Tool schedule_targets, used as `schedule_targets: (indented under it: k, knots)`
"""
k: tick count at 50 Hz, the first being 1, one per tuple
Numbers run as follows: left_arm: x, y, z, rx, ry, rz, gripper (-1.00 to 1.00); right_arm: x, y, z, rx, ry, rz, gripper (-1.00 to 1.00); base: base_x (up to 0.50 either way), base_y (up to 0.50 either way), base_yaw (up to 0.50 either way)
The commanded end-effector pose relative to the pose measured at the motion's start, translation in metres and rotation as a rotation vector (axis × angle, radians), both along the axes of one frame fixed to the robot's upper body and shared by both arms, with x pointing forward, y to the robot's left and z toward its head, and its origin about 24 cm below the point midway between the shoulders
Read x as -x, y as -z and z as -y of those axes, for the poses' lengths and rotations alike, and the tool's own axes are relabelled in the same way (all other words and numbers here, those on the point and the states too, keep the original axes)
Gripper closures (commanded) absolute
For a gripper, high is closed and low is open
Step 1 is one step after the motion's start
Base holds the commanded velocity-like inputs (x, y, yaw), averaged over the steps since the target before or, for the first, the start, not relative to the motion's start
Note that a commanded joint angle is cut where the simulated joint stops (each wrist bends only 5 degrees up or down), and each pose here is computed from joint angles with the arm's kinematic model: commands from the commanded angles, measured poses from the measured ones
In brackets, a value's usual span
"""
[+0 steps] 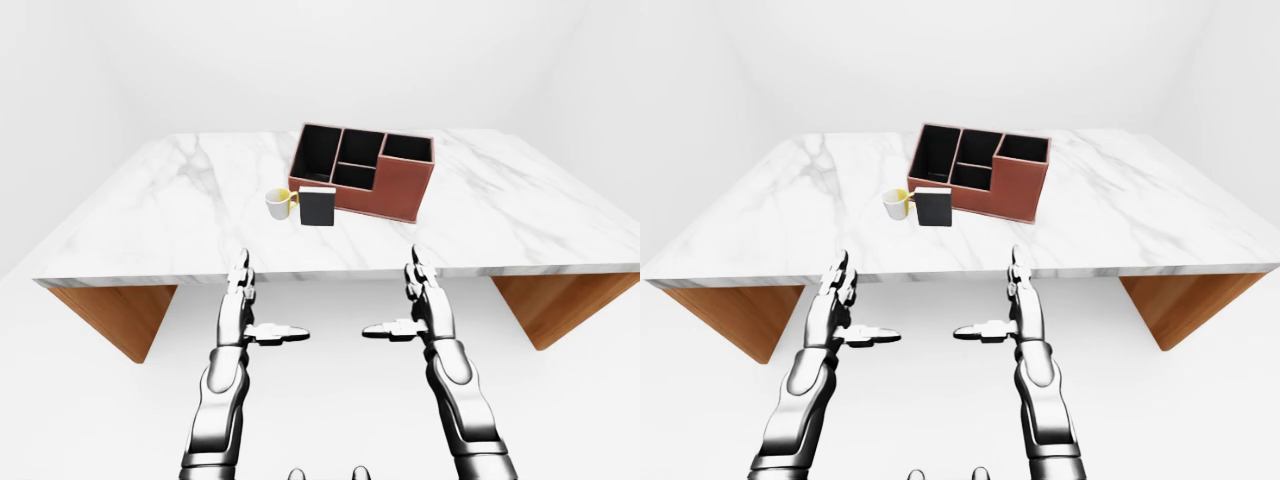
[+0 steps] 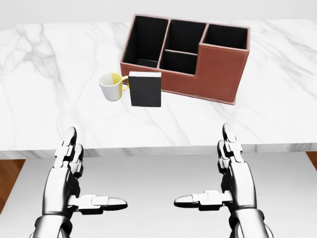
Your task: Pick up the book and place it in the caddy.
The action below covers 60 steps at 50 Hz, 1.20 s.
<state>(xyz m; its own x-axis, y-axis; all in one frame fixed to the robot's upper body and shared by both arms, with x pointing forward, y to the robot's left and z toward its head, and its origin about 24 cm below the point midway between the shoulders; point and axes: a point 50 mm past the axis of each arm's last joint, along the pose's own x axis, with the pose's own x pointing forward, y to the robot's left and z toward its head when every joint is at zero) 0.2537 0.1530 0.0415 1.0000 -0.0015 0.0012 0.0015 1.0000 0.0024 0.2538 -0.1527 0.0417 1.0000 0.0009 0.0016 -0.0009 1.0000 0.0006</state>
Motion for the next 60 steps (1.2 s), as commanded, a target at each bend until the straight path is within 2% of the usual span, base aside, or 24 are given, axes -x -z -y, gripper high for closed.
schedule_targets:
  k: [1, 15, 24, 37, 41, 43, 50, 60]
  knots:
    - [-0.001, -0.003, -0.009, -0.009, -0.001, 0.010, -1.00, 0.000, -0.003, 0.005, 0.004, -0.009, 0.011, -1.00, 0.00, 0.00, 0.00]
    - [-0.007, -0.014, -0.012, -0.024, 0.015, 0.008, -1.00, -0.007, -0.013, 0.004, 0.069, -0.036, 0.024, -1.00, 0.00, 0.00, 0.00]
    - [-0.016, -0.041, -0.017, -0.046, 0.045, 0.109, -1.00, -0.011, -0.033, 0.005, 0.112, -0.054, 0.077, -1.00, 0.00, 0.00, 0.00]
    - [-0.029, -0.075, -0.023, -0.133, 0.079, 0.226, -1.00, -0.018, -0.076, 0.005, 0.211, -0.078, 0.247, -1.00, 0.00, 0.00, 0.00]
    - [-0.029, -0.090, -0.022, -0.159, 0.099, 0.283, -1.00, -0.021, -0.088, 0.003, 0.254, -0.104, 0.288, -1.00, 0.00, 0.00, 0.00]
    - [-0.028, -0.100, -0.020, -0.149, 0.140, 0.324, -1.00, -0.021, -0.092, 0.002, 0.276, -0.114, 0.304, -1.00, 0.00, 0.00, 0.00]
    - [-0.031, -0.117, -0.026, -0.160, 0.131, 0.386, -1.00, -0.025, -0.107, 0.004, 0.318, -0.113, 0.356, -1.00, 0.00, 0.00, 0.00]
    - [-0.026, -0.139, -0.029, -0.183, 0.118, 0.476, -1.00, -0.020, -0.132, 0.006, 0.372, -0.119, 0.457, -1.00, 0.00, 0.00, 0.00]
